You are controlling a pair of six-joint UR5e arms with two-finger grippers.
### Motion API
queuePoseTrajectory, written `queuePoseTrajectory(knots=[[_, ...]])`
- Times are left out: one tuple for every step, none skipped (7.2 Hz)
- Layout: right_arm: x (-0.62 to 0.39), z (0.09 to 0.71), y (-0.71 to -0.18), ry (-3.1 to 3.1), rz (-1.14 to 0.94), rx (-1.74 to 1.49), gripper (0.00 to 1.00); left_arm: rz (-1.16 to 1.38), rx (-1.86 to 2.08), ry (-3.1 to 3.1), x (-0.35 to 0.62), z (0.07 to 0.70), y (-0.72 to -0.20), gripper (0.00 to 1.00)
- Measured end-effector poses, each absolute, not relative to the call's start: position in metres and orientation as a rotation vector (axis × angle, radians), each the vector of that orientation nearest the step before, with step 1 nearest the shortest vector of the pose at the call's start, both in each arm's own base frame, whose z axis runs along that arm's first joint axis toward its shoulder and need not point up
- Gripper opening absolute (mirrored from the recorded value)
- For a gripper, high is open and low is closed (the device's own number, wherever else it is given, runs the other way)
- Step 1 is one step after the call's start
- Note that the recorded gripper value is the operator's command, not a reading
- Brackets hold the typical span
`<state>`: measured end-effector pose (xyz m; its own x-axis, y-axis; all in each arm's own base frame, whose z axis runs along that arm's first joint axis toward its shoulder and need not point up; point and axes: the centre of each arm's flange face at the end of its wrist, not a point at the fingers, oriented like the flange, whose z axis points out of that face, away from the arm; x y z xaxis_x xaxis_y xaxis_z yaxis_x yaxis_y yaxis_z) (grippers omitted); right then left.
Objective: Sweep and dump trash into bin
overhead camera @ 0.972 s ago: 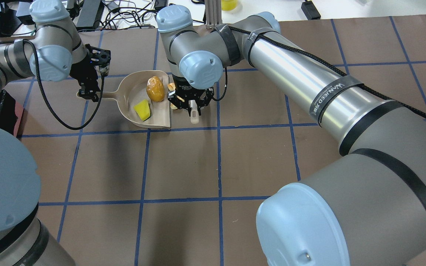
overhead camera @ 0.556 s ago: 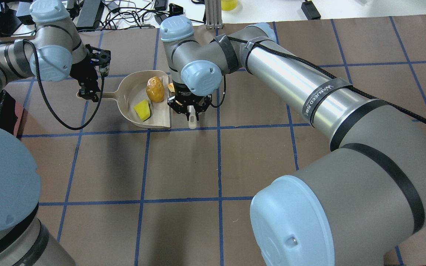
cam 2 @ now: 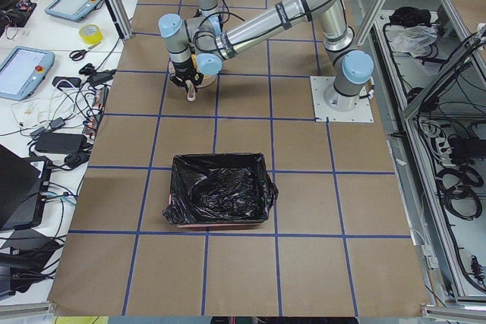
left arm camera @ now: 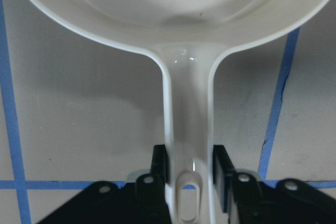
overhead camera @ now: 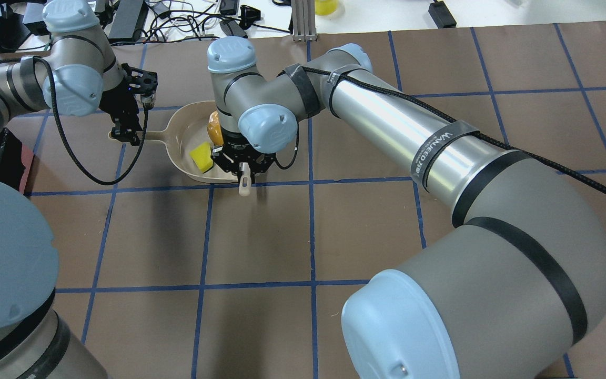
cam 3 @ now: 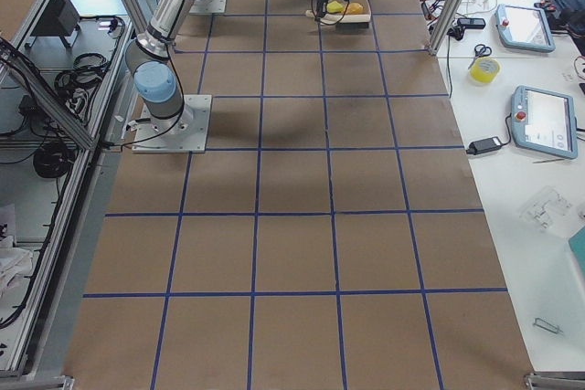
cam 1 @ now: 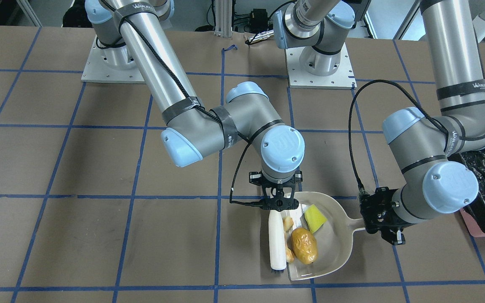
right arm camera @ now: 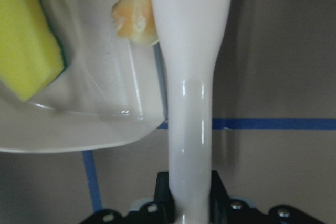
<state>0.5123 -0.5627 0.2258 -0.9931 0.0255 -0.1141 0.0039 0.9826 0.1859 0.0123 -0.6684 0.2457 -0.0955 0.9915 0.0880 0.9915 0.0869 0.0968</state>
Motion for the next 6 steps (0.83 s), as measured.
queuePoseTrajectory(knots=[[0.530, 0.230, -0.551, 2.983, 0.268, 0.027, 0.04, 0.206, 2.113, 2.316, 0.012, 0.246, -0.668, 0.00], [0.544, 0.233, -0.541, 2.956, 0.259, 0.032, 0.05, 0.206, 2.113, 2.316, 0.012, 0.246, -0.668, 0.00], [0.554, 0.235, -0.535, 2.939, 0.243, 0.032, 0.05, 0.206, 2.113, 2.316, 0.012, 0.245, -0.668, 0.00], [0.562, 0.237, -0.531, 2.928, 0.225, 0.029, 0.05, 0.206, 2.113, 2.317, 0.012, 0.245, -0.668, 0.00], [0.565, 0.238, -0.528, 2.927, 0.212, 0.024, 0.05, 0.204, 2.114, 2.317, 0.012, 0.245, -0.668, 0.00], [0.565, 0.238, -0.528, 2.934, 0.202, 0.014, 0.05, 0.201, 2.115, 2.317, 0.012, 0.246, -0.668, 0.00]])
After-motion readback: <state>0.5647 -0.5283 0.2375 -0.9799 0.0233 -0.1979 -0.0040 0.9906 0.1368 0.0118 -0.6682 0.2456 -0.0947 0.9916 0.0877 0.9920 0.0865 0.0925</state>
